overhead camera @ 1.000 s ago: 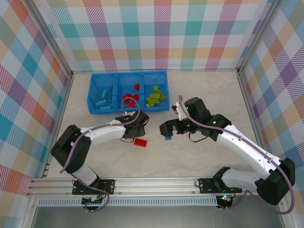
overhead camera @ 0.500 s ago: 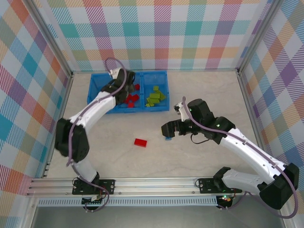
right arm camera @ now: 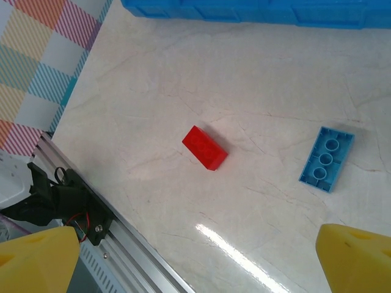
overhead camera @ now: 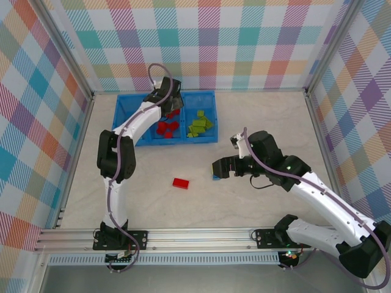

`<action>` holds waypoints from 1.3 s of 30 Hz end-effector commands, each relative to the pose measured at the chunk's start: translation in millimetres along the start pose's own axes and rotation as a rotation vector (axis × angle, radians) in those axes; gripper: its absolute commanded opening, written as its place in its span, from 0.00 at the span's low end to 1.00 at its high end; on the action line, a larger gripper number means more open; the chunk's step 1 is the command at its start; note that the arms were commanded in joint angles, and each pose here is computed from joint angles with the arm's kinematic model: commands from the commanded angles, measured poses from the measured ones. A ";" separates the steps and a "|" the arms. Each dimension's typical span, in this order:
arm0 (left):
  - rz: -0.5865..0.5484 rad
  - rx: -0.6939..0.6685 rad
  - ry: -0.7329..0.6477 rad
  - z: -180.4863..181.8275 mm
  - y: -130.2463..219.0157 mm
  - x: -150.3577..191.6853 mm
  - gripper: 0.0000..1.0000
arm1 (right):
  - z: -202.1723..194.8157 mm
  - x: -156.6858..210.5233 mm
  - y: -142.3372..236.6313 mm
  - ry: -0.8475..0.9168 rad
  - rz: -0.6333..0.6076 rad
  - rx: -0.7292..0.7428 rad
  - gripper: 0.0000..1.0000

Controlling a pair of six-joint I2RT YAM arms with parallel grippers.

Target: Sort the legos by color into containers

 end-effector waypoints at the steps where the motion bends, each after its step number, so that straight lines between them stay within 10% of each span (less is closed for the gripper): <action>1: -0.064 0.122 0.020 -4.3 59.5 -34.3 0.84 | -9.3 6.8 -10.5 -0.027 0.033 0.036 1.00; 7: -0.107 0.374 -0.132 -26.0 154.0 -18.2 0.84 | -35.3 10.7 -31.6 -0.080 0.061 0.155 1.00; 18: -0.041 0.861 -0.767 -28.9 288.3 131.0 0.87 | -75.1 28.2 -81.5 -0.181 0.200 0.308 1.00; 27: 0.107 1.038 -1.263 50.1 320.0 228.9 1.00 | -112.1 40.4 -131.9 -0.158 0.337 0.508 0.84; 33: 0.073 1.021 -1.343 68.5 305.5 250.8 1.00 | -117.4 46.6 -159.5 -0.140 0.389 0.527 0.79; 39: 0.005 0.940 -1.379 75.2 296.1 245.8 1.00 | -125.2 50.6 -170.4 -0.132 0.398 0.540 0.46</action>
Point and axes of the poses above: each hand's point on the last joint's axis, 136 mm out from that joint toward the fingers, its own y axis back along the fingers, its own z axis along the line the jaws close on, x = y × z, the point moved 2 cm from there along y, back along the fingers
